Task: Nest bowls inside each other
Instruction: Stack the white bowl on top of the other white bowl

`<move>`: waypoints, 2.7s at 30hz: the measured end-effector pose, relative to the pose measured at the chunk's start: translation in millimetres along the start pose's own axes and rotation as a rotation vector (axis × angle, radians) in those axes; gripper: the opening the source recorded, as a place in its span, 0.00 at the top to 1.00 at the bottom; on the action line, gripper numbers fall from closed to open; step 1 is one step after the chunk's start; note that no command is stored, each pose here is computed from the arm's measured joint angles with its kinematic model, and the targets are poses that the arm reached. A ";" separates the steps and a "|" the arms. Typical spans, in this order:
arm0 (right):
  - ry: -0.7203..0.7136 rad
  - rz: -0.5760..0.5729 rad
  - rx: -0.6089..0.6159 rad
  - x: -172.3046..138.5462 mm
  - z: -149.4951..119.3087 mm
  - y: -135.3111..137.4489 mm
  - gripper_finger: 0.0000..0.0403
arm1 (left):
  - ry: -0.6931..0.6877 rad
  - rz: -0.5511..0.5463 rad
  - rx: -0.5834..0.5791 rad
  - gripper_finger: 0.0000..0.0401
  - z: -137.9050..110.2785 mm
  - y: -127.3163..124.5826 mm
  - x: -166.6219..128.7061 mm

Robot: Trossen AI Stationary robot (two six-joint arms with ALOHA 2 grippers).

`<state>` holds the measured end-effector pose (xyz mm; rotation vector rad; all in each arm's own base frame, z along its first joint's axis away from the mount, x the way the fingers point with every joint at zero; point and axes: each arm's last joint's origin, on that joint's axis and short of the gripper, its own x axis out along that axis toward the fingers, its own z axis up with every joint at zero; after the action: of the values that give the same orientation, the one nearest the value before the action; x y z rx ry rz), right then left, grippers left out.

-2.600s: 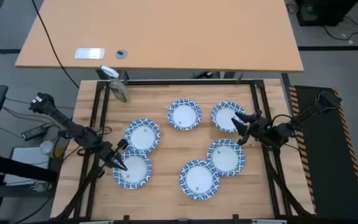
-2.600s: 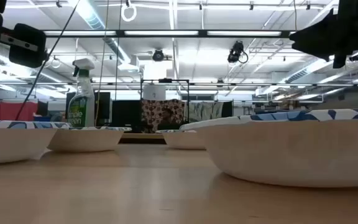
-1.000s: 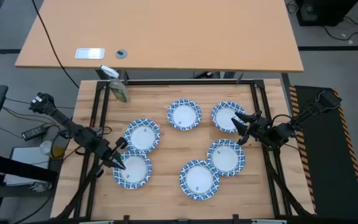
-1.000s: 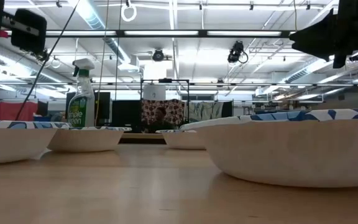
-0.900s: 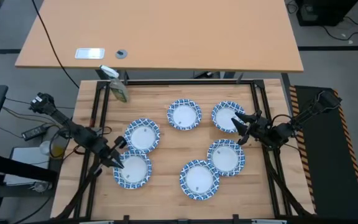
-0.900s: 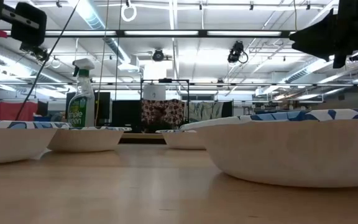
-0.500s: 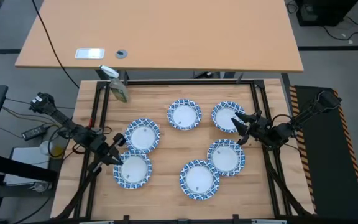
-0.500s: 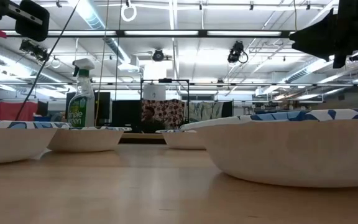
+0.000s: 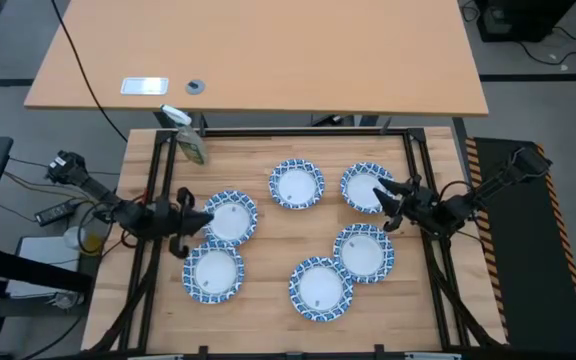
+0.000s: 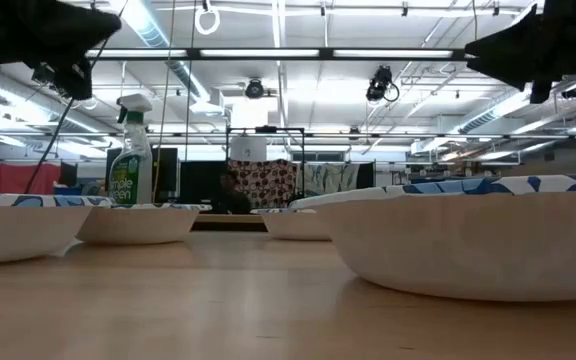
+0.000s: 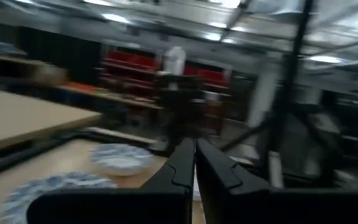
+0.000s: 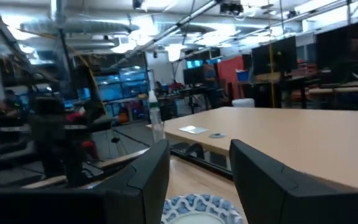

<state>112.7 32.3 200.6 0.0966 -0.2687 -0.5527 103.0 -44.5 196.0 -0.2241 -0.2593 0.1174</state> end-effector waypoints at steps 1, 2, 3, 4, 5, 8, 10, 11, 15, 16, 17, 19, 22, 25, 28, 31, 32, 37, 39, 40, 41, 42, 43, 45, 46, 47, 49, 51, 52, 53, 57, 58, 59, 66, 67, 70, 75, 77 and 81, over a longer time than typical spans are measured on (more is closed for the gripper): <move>-0.009 0.024 0.005 0.8 0.2 0.2 0.56 | -0.004 0.017 -0.004 0.95 0.2 1.7 0.9; -0.019 0.056 0.005 1.4 0.3 0.7 0.56 | -0.009 0.034 -0.015 0.95 0.4 3.3 1.9; -0.028 0.086 0.003 2.1 0.5 1.2 0.56 | -0.013 0.050 -0.024 0.95 0.6 5.0 2.9; -0.036 0.115 0.000 2.8 0.4 1.6 0.56 | -0.007 0.068 -0.029 0.95 0.1 6.7 4.1; -0.044 0.149 0.001 3.3 0.3 2.4 0.56 | 0.016 0.089 -0.023 0.95 -1.3 8.1 5.7; -0.054 0.265 0.047 3.6 -0.5 5.8 0.56 | 0.076 0.138 -0.013 0.95 0.2 9.3 12.5; -0.057 0.281 0.057 3.8 -0.5 6.3 0.56 | 0.097 0.156 0.004 0.95 2.3 8.6 17.0; -0.054 0.247 0.060 4.7 -0.2 5.4 0.56 | 0.097 0.159 0.006 0.95 4.8 7.6 19.4; -0.008 0.082 0.002 11.7 1.9 4.0 0.58 | 0.091 0.198 -0.051 0.95 20.6 3.4 33.2; 0.004 0.045 -0.020 14.8 4.3 4.5 0.58 | 0.099 0.214 -0.068 0.95 24.2 3.0 36.9; 0.020 0.007 -0.042 18.1 6.6 4.9 0.58 | 0.117 0.233 -0.081 0.95 26.8 3.0 40.4; 0.057 -0.057 -0.087 25.7 11.0 5.4 0.59 | 0.164 0.266 -0.109 0.95 33.2 3.8 48.0; 0.142 -0.101 -0.139 37.5 13.8 4.6 0.61 | 0.274 0.292 -0.188 0.95 44.5 6.3 58.8; 0.275 -0.112 -0.157 50.5 14.1 -1.6 0.61 | 0.372 0.361 -0.242 0.95 53.0 12.5 68.6; 0.404 -0.087 -0.135 62.9 17.0 -11.1 0.60 | 0.428 0.406 -0.234 0.94 57.3 18.9 80.6; 0.494 -0.067 -0.092 74.0 21.4 -20.4 0.59 | 0.494 0.412 -0.219 0.90 53.8 28.0 94.1; 0.510 -0.065 -0.080 77.5 21.6 -23.2 0.59 | 0.519 0.410 -0.216 0.88 51.6 31.8 98.8; 0.596 -0.084 -0.067 90.9 9.1 -37.9 0.52 | 0.643 0.475 -0.195 0.71 32.2 57.7 116.6; 0.634 -0.079 -0.058 96.6 2.0 -41.7 0.48 | 0.677 0.501 -0.202 0.65 26.0 70.1 124.7; 0.649 -0.071 -0.054 100.0 -2.1 -42.6 0.46 | 0.697 0.506 -0.210 0.63 23.4 75.5 128.3; 0.657 -0.064 -0.052 103.5 -5.7 -42.8 0.44 | 0.714 0.512 -0.215 0.60 21.8 80.9 132.1; 0.668 -0.064 -0.051 106.3 -9.5 -43.1 0.42 | 0.729 0.518 -0.222 0.59 20.5 86.3 137.0; 0.680 -0.065 -0.055 109.0 -13.9 -43.1 0.40 | 0.740 0.527 -0.229 0.57 19.0 91.2 141.5; 0.689 -0.068 -0.066 114.6 -21.1 -43.1 0.37 | 0.762 0.543 -0.236 0.55 17.4 100.9 150.9; 0.704 -0.070 -0.081 116.0 -24.7 -43.9 0.35 | 0.775 0.546 -0.233 0.54 16.9 105.4 156.1; 0.710 -0.074 -0.093 117.6 -27.2 -45.1 0.34 | 0.779 0.556 -0.230 0.53 17.4 110.1 161.5; 0.716 -0.094 -0.111 120.4 -29.9 -50.4 0.32 | 0.799 0.563 -0.229 0.52 17.9 119.4 170.7; 0.719 -0.092 -0.101 125.0 -32.0 -59.4 0.32 | 0.812 0.554 -0.222 0.51 18.4 128.8 181.2; 0.725 -0.084 -0.082 127.4 -33.6 -64.9 0.32 | 0.823 0.551 -0.217 0.50 17.7 133.1 185.3; 0.730 -0.081 -0.063 130.1 -35.6 -71.4 0.32 | 0.836 0.537 -0.211 0.50 17.2 136.7 189.9; 0.828 -0.142 -0.050 136.8 -41.4 -93.7 0.34 | 0.868 0.469 -0.174 0.48 11.9 147.1 203.3; 0.855 -0.157 -0.057 138.4 -40.7 -97.0 0.35 | 0.884 0.456 -0.165 0.48 7.9 149.5 204.3; 0.871 -0.157 -0.072 142.5 -39.1 -98.5 0.36 | 0.899 0.448 -0.163 0.48 3.5 151.7 205.1; 1.042 -0.044 -0.213 166.2 -49.1 -100.3 0.37 | 0.992 0.357 -0.132 0.48 -15.9 176.4 201.5; 1.067 -0.018 -0.223 169.0 -50.9 -100.1 0.37 | 0.994 0.355 -0.116 0.48 -15.4 178.9 200.7; 1.129 0.045 -0.229 175.2 -52.9 -98.7 0.37 | 0.982 0.350 -0.084 0.48 -13.0 183.9 200.2; 1.121 0.134 -0.259 189.2 -52.9 -93.5 0.37 | 1.042 0.369 -0.079 0.48 -11.9 188.8 194.1; 1.146 0.171 -0.277 190.8 -59.5 -90.6 0.37 | 1.093 0.388 -0.059 0.48 -9.8 187.7 193.4; 1.205 0.219 -0.285 190.4 -73.8 -86.1 0.37 | 1.152 0.424 0.003 0.48 -7.3 183.9 194.3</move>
<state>245.3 -140.3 158.7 0.1063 0.9610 -0.2362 275.7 160.1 192.8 -0.3084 0.9407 0.3848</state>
